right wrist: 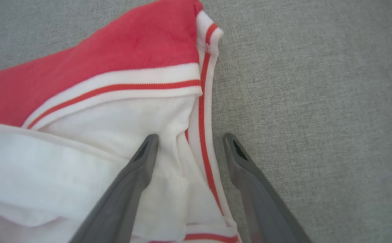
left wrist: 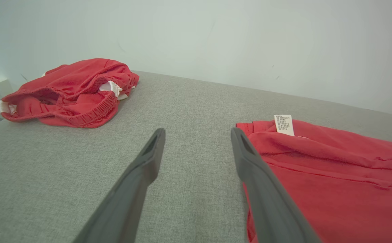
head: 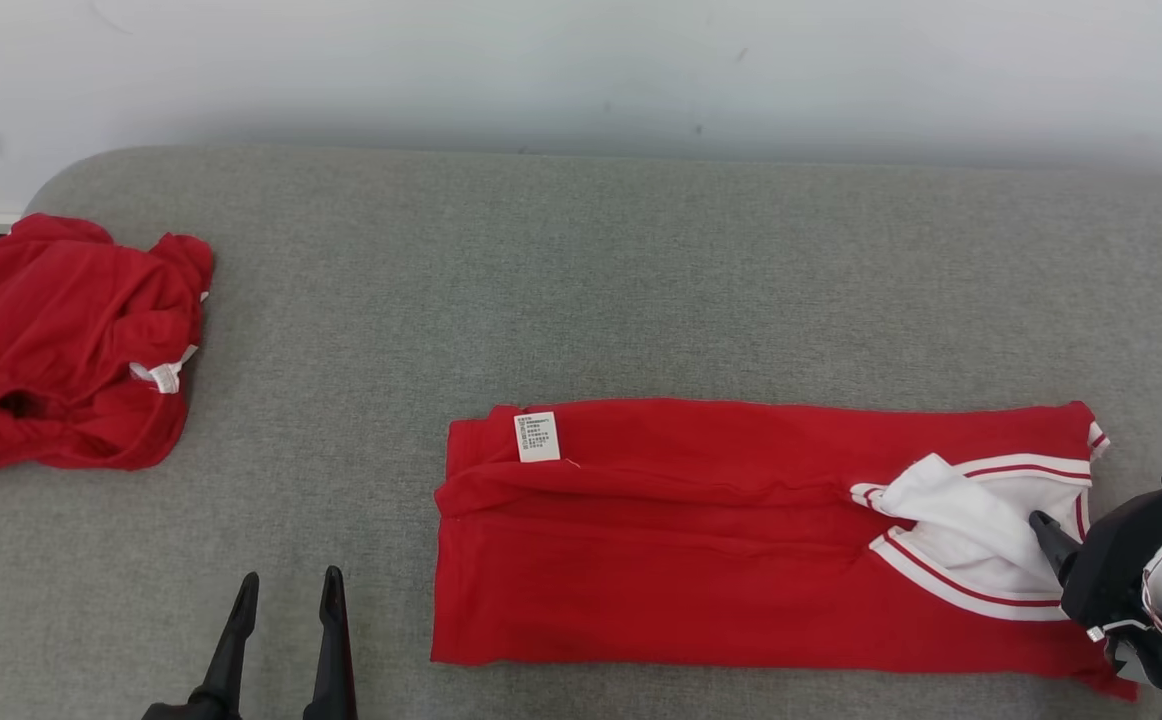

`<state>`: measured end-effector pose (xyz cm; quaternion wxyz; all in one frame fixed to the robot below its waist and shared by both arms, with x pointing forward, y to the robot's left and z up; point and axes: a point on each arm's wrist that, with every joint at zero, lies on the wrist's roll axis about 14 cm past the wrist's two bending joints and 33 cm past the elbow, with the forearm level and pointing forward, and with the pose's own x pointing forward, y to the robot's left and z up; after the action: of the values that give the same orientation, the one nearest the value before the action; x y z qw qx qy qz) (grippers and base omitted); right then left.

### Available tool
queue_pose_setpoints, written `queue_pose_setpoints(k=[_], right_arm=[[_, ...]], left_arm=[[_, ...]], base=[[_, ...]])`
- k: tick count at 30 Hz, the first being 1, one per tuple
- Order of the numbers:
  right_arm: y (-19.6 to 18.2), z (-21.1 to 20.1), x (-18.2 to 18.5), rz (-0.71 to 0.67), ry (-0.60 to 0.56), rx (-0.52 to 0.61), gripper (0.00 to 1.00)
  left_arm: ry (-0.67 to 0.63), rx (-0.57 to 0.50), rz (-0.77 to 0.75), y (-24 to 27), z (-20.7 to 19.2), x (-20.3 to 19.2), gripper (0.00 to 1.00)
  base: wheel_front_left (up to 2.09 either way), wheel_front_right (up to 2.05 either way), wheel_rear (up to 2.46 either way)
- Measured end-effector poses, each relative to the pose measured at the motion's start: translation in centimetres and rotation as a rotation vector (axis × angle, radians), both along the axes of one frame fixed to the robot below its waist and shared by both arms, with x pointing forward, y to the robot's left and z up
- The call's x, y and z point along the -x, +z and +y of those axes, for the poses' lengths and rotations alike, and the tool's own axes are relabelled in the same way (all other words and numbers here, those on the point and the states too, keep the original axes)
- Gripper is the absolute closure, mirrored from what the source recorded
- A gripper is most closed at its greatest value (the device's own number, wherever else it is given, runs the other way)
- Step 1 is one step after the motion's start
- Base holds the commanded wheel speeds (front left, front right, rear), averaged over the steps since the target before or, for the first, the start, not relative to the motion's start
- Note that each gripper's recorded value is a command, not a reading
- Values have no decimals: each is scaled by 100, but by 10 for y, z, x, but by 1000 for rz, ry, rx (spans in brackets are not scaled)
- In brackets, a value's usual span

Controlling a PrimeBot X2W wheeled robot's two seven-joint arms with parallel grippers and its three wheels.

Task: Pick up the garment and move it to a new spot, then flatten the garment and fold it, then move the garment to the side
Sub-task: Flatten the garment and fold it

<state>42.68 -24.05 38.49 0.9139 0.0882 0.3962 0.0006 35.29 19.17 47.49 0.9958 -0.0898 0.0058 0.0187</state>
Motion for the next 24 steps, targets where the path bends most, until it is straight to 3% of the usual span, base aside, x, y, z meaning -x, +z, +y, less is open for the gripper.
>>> queue_pose_setpoints(k=[7,8,9,15,24], right_arm=[[-13,8,-3,49,18,-4,0],[-13,9,-3,53,19,-7,86],[-12,9,-2,52,21,-5,100],[-4,1,-2,1,5,9,100],[36,-50,3,-108,-76,121,100]], left_arm=[[21,-3,8,-2,5,2,0],[22,-3,8,-2,6,2,0],[23,-3,7,-1,6,2,0],[38,1,-1,1,9,6,0],[19,18,-37,12,1,12,0]], base=[[0,0,0],[0,0,0],[0,0,0],[0,0,0],[0,0,0]])
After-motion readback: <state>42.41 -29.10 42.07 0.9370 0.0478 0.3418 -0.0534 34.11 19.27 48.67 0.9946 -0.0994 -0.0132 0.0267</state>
